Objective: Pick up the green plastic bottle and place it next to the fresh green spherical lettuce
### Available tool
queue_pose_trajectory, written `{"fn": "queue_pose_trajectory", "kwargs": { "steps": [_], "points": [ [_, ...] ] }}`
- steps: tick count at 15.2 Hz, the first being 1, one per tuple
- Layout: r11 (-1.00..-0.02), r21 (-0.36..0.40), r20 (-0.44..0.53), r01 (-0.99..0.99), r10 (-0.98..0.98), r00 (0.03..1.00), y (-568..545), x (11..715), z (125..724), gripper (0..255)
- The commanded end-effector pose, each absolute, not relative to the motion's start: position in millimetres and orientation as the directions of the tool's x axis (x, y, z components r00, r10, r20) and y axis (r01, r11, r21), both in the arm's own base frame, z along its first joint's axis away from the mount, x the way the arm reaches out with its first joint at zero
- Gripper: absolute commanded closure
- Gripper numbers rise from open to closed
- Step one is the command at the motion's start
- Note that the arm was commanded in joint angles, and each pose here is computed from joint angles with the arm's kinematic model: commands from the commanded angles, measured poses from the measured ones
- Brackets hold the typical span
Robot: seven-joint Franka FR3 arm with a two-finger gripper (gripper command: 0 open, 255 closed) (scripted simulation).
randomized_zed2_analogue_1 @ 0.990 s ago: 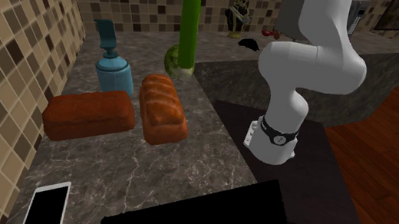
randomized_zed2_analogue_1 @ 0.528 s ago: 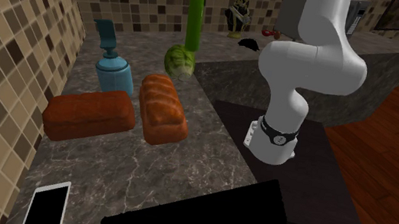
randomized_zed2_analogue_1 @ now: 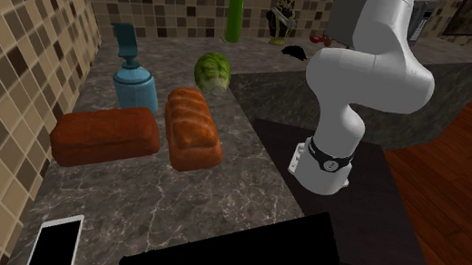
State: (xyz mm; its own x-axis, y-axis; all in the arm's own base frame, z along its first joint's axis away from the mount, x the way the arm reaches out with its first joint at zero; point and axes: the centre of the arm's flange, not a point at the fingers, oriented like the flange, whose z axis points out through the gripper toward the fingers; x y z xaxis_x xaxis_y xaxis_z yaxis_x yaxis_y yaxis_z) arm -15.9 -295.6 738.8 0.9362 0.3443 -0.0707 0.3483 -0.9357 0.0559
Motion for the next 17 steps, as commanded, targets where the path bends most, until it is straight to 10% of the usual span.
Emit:
{"fn": "queue_pose_trajectory", "kwargs": {
  "steps": [1,17],
  "points": [
    [-0.935,0.055,-0.071,0.349,0.345,0.936,-296,-42,737,255],
    [-0.935,0.055,-0.071,0.349,0.345,0.936,-309,-124,685,255]
  ]
}}
